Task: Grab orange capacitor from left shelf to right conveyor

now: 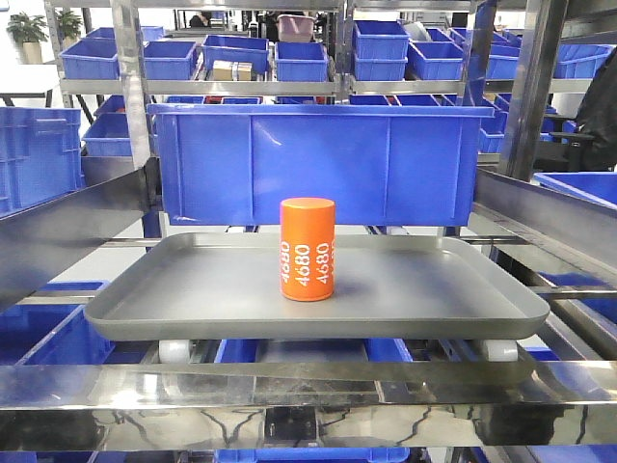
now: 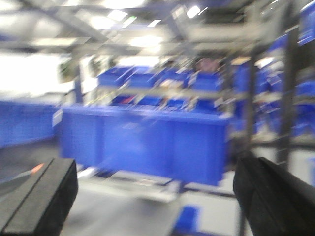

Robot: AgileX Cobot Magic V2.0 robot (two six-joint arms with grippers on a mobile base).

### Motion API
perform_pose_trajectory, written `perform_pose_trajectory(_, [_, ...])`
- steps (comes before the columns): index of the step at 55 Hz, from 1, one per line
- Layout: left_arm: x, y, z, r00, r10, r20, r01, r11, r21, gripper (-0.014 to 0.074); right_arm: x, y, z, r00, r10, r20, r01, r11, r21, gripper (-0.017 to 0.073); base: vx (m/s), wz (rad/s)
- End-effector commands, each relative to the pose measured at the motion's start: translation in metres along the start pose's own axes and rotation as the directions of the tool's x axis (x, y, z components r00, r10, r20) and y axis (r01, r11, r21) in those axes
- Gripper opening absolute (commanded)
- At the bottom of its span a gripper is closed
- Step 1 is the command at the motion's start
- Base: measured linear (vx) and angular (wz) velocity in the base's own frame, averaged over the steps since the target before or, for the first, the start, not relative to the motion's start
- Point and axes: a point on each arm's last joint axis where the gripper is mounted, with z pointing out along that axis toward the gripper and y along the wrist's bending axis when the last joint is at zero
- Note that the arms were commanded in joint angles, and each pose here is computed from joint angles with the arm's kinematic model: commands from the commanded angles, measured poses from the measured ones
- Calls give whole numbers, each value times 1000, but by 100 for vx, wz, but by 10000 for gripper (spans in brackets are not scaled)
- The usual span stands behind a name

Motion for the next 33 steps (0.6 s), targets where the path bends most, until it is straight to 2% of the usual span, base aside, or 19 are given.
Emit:
perform_pose_trajectory(1, [-18, -2, -2, 993, -11, 115, 9, 1000, 17, -6, -13, 6, 24, 1000, 2, 30, 1, 995, -98, 700, 0, 0])
perform_pose_trajectory(6, [-18, -2, -2, 993, -11, 115, 9, 1000, 17, -6, -11, 13, 52, 999, 8, -34, -14, 982, -188, 697, 0, 0])
perform_pose_trajectory(11, [-18, -2, -2, 993, -11, 115, 9, 1000, 17, -6, -6, 19, 77, 996, 11, -83, -30, 971, -236, 693, 0, 0])
perform_pose_trajectory(23, [-18, -2, -2, 993, -11, 115, 9, 1000, 17, -6, 13, 37, 130, 982, 4, -188, -64, 946, -316, 685, 0, 0])
perform_pose_trajectory(33, [-18, -2, -2, 993, -11, 115, 9, 1000, 17, -6, 27, 52, 156, 972, -2, -234, -84, 930, -357, 682, 0, 0])
